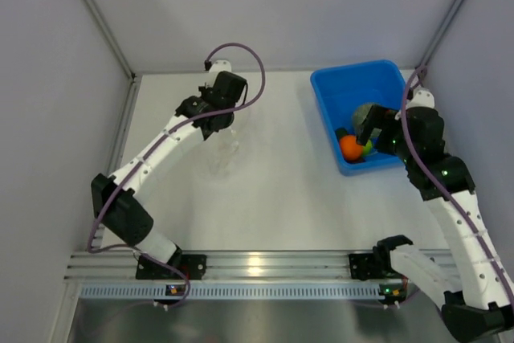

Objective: Open the zip-top bag and remove the fake food

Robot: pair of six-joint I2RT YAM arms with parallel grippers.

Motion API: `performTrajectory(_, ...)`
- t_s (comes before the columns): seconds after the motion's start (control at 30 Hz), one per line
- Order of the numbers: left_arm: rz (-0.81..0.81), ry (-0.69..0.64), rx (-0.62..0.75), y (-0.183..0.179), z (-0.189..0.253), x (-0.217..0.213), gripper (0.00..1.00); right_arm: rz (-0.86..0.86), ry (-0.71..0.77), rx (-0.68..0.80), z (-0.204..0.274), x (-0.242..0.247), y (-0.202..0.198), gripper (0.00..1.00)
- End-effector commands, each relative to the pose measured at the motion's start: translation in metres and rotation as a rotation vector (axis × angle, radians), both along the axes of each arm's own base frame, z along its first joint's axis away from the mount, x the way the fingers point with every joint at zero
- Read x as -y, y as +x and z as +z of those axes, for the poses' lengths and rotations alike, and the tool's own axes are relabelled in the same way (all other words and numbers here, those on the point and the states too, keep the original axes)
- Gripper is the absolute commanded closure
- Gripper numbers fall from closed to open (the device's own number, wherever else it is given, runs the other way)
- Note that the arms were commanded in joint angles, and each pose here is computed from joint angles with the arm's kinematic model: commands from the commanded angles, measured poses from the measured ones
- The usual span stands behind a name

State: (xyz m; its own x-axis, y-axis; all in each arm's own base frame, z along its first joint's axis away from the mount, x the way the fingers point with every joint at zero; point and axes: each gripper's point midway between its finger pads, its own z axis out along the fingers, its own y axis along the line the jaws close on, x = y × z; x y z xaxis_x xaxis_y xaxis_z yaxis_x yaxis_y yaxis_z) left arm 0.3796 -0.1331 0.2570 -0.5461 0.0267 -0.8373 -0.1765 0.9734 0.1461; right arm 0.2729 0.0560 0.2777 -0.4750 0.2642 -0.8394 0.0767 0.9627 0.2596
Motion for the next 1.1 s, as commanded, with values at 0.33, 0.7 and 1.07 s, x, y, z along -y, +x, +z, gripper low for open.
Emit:
performTrajectory(0.33, -0.102, 0.063, -0.131, 0.054, -0.031, 0.044, 0.74, 0.112, 0.05, 0.016, -0.006, -0.008, -0.046, 0.01)
performTrajectory(0.7, -0.139, -0.261, 0.016, 0.029, 0.045, 0.047, 0.28, 0.136, -0.011, 0.101, 0.014, 0.001, -0.064, 0.01)
performTrajectory(1.07, -0.106, -0.349, 0.277, -0.08, 0.097, -0.033, 0.02, 0.118, -0.1, 0.26, 0.045, 0.02, -0.083, 0.01)
